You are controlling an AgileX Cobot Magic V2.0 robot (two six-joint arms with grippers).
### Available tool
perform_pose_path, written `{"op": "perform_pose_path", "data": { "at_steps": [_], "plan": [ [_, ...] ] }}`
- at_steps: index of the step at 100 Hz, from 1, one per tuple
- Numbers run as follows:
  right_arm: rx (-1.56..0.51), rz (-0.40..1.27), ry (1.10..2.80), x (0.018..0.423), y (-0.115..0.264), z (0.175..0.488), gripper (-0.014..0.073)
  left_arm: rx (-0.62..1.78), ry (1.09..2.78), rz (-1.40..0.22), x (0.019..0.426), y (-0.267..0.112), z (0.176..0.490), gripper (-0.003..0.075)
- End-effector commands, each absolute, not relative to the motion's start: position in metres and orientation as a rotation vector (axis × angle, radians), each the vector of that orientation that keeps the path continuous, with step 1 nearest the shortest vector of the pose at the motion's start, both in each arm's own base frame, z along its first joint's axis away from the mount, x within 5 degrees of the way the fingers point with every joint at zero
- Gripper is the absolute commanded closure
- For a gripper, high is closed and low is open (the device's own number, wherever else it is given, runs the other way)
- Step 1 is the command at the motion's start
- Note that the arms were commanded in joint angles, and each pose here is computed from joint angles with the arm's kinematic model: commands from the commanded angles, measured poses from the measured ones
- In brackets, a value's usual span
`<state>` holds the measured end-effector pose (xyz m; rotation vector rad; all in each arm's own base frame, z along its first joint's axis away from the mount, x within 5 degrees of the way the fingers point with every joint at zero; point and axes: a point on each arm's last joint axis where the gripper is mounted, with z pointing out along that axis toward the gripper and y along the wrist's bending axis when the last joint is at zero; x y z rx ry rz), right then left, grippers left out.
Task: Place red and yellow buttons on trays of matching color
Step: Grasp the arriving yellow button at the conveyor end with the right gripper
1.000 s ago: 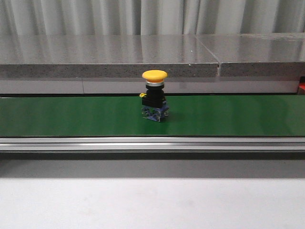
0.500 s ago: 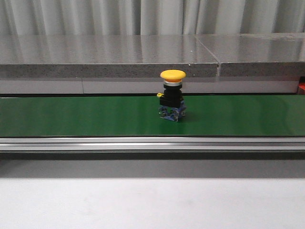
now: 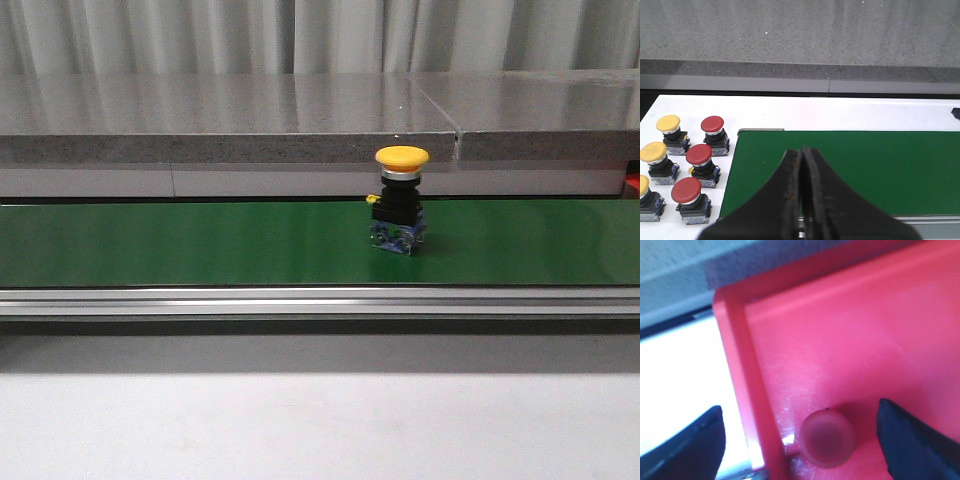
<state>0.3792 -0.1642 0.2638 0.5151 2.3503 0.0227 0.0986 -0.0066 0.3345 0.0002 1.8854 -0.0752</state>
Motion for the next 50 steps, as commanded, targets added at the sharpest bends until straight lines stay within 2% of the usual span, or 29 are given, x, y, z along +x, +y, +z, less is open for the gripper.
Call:
{"op": "perform_pose_path", "data": {
  "at_steps": [1,21,50],
  "plan": [
    [0.469,-0.014,2.214,0.366,-0.158,0.319,-0.0018,0.007,1.781,-0.097,0.100,-0.008,0.350,0.0739],
    [0.412,-0.006,2.173,0.331,-0.129,0.351,-0.0018,0.007,1.781,-0.097,0.100,-0.008,0.350,0.0739],
    [0.300,0.058,2.211,0.282,-0.073,0.346,-0.0018,0.007,1.781,-0.097,0.100,-0.008,0.350,0.0739]
  ]
}}
